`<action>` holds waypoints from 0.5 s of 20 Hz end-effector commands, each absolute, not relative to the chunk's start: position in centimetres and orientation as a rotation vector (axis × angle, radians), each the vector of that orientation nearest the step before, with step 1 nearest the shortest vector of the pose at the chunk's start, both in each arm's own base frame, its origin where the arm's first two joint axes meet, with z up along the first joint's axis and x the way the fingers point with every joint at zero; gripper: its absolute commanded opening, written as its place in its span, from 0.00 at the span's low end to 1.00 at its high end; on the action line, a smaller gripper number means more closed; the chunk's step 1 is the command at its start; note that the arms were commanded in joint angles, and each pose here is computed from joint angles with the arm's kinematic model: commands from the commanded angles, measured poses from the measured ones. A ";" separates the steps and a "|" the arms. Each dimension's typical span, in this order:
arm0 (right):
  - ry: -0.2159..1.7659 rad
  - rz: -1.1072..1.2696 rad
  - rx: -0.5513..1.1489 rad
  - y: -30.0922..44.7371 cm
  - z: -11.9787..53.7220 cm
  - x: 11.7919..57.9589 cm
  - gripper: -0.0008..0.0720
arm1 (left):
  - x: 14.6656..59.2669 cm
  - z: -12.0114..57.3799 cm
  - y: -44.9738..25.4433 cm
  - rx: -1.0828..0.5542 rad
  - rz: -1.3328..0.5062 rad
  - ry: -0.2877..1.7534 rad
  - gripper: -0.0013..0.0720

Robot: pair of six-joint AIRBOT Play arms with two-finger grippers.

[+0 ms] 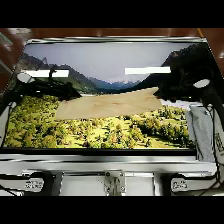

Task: Fold the shirts.

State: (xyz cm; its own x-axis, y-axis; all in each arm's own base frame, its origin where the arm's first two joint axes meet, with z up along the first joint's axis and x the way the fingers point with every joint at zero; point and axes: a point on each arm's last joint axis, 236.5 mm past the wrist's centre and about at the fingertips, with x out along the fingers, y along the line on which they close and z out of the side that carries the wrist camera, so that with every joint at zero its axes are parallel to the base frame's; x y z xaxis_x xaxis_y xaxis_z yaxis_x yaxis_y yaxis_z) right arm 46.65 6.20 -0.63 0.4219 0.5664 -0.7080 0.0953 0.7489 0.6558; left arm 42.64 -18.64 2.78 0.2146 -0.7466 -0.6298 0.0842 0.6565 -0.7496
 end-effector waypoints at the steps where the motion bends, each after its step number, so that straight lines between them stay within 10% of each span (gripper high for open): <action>1: 1.015 0.435 0.630 8.0 8.8 43.8 0.09 | 41.0 1.2 -26.6 -0.582 -0.685 1.205 0.08; 10: 0.881 0.462 0.575 10.3 22.3 32.6 0.09 | 37.1 -3.6 -43.8 -0.727 -0.650 1.129 0.08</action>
